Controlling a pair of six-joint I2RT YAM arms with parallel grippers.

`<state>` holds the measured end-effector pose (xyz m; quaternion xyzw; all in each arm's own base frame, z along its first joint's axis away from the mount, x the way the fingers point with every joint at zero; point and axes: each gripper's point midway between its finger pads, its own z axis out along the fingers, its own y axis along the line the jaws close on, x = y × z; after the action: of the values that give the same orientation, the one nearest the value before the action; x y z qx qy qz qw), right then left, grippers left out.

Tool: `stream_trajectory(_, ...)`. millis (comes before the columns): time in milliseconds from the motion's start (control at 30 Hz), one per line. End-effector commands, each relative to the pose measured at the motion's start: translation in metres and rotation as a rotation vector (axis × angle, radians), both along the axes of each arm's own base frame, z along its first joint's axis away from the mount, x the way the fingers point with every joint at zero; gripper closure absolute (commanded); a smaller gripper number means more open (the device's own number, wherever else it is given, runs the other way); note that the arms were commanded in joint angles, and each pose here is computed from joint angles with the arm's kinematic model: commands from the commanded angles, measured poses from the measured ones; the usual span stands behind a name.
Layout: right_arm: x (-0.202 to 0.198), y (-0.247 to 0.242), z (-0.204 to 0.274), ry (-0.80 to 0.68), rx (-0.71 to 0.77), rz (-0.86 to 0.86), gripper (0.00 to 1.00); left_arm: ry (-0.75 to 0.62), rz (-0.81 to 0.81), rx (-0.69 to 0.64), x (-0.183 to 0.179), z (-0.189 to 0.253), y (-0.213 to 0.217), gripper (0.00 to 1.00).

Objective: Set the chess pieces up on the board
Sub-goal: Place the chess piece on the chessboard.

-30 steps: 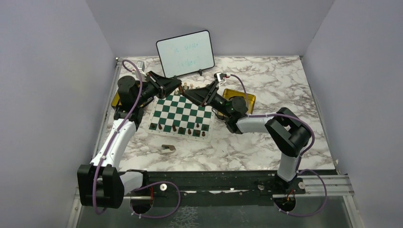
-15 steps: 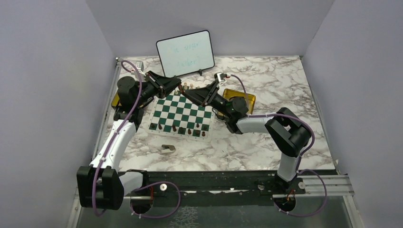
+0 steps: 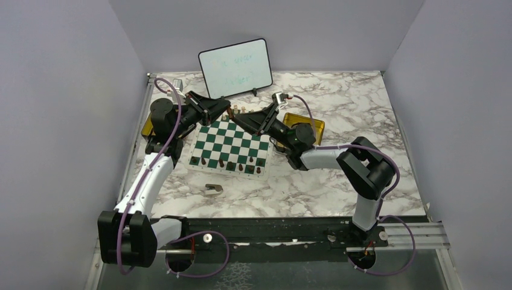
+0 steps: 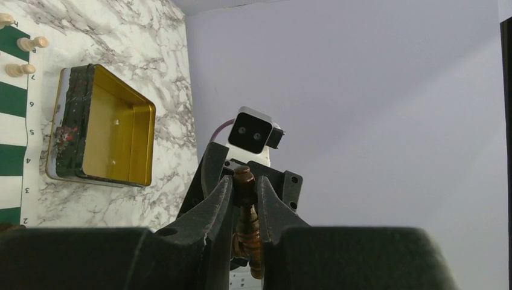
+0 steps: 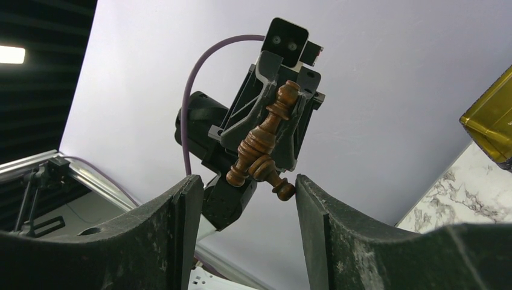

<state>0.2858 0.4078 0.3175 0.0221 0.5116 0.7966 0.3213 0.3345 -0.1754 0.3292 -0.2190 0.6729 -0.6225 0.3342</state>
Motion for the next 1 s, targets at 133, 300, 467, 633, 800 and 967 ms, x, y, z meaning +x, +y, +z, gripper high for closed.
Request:
stream_trajectory(133, -0.0085, -0.0039, 0.0206, -0.050, 0.061, 0.022, 0.36, -0.051, 0.019, -0.011, -0.0031, 0.0124, -0.0003, 0.88)
stream_trajectory(300, -0.0102, -0.0033, 0.0197, -0.049, 0.060, 0.025, 0.38, -0.053, 0.020, -0.010, -0.0026, 0.0133, -0.0004, 0.88)
stream_trajectory(467, -0.0122, -0.0060, 0.0184, -0.046, 0.061, 0.022, 0.44, -0.048, 0.026, -0.005, -0.0015, 0.0087, 0.0001, 0.88)
stream_trajectory(633, -0.0131, -0.0085, 0.0206, -0.045, 0.065, 0.016, 0.51, -0.043, 0.030, -0.002, -0.0010, 0.0054, 0.0006, 0.88)
stream_trajectory(800, -0.0126, -0.0099, 0.0191, -0.033, 0.062, 0.008, 0.55, -0.050, 0.034, 0.001, -0.0007, 0.0068, 0.0008, 0.88)
stream_trajectory(967, -0.0116, -0.0106, 0.0147, -0.017, 0.053, 0.002, 0.59, -0.048, 0.039, 0.003, 0.0000, 0.0052, 0.0015, 0.88)
